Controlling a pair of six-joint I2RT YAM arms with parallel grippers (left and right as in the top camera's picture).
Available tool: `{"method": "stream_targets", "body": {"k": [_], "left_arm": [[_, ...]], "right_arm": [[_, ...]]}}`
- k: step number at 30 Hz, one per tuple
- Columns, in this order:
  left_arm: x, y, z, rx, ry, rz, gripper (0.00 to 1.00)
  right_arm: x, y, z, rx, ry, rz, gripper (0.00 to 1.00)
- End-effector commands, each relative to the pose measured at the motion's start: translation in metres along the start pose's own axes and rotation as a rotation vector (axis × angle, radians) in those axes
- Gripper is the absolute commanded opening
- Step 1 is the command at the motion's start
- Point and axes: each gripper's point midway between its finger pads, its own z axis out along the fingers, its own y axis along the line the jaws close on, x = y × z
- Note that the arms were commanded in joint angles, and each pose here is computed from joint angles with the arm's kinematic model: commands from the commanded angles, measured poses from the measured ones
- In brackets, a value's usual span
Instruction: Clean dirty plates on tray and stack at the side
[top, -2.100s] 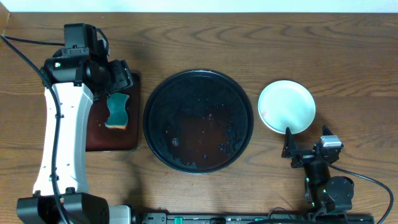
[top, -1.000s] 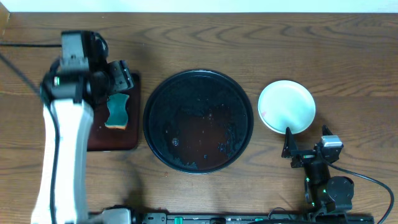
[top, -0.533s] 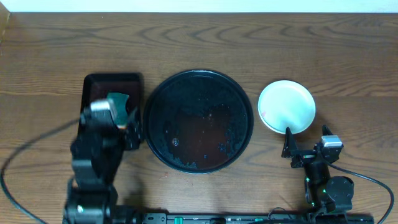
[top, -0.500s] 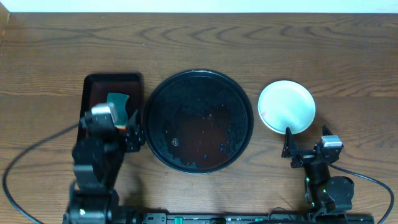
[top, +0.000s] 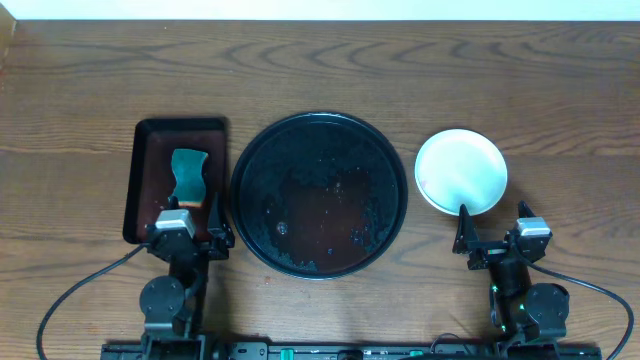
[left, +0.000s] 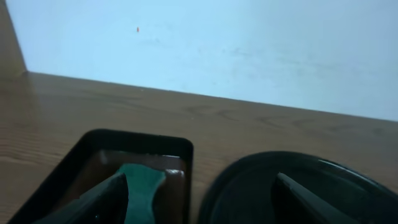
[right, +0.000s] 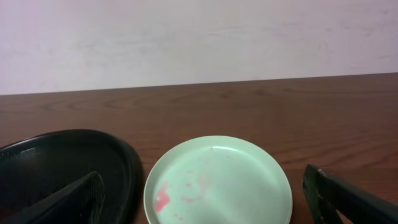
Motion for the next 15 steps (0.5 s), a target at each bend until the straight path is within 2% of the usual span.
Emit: {"method": "stream_targets", "body": {"k": [1, 12, 15], "left_arm": [[-0.004, 0.003, -0.002, -0.019, -0.039, 0.110, 0.74], [0.029, 0.008, -0.002, -0.024, 0.038, 0.159, 0.74], [0.044, 0.010, -0.003, -0.028, 0.099, 0.160, 0.74]], "right_arm": [[0.000, 0.000, 0.000, -0.002, -0.001, 0.012, 0.99], [0.000, 0.000, 0.000, -0.002, -0.001, 0.012, 0.99], [0.000, 0.000, 0.000, -0.002, -0.001, 0.012, 0.99]]}}
